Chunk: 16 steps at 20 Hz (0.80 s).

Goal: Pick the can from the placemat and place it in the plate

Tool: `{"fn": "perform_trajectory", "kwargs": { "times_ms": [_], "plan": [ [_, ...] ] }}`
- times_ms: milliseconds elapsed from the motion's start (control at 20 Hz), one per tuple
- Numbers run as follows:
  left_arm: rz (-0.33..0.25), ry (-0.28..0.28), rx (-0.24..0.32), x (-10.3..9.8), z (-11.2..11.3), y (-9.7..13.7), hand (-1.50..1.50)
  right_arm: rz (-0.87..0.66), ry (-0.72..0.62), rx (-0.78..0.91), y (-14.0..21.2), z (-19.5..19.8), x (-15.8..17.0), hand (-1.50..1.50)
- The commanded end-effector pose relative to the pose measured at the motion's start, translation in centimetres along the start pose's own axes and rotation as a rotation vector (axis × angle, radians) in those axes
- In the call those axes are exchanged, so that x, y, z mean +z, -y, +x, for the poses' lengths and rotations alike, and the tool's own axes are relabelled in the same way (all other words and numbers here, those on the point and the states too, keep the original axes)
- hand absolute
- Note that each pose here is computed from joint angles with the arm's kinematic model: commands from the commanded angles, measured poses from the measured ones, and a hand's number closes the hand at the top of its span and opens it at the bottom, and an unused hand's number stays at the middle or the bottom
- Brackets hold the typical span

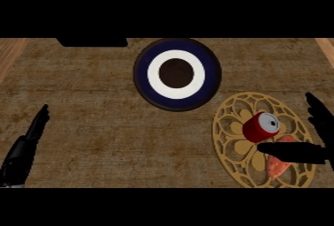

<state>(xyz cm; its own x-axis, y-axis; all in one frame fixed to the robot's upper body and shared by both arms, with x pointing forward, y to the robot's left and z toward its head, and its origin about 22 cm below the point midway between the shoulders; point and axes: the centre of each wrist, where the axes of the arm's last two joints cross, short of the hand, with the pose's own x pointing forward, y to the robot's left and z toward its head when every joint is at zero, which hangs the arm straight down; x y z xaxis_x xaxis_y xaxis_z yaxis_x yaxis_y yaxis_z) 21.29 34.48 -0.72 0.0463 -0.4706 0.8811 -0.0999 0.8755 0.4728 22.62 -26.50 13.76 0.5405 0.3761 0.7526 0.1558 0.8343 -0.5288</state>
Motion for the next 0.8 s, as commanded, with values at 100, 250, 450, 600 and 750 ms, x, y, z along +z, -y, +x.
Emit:
{"fn": "perform_trajectory", "kwargs": {
  "times_ms": [100,250,450,600,750],
  "plan": [
    [0.019,-0.001,-0.009,-1.5,1.4,0.7,0.0,0.083,-0.075,0.031,-1.4,1.2,-1.4,-1.5],
    [-0.001,-0.01,0.005,-0.4,1.2,2.7,0.0,0.077,-0.124,0.052,-2.3,0.5,-2.5,-1.5],
    [0.017,-0.002,0.011,-1.0,-0.5,1.3,0.0,0.078,-0.112,0.043,-2.5,-0.9,-3.3,-1.5],
    [-0.006,0.005,0.006,0.0,1.0,-0.1,0.0,0.081,-0.107,0.039,-1.3,-1.8,-3.1,-1.5],
    [0.014,-0.005,0.007,-1.1,0.5,0.8,0.0,0.094,-0.098,0.04,-3.5,-2.6,-4.6,-1.5]
  ]
}}
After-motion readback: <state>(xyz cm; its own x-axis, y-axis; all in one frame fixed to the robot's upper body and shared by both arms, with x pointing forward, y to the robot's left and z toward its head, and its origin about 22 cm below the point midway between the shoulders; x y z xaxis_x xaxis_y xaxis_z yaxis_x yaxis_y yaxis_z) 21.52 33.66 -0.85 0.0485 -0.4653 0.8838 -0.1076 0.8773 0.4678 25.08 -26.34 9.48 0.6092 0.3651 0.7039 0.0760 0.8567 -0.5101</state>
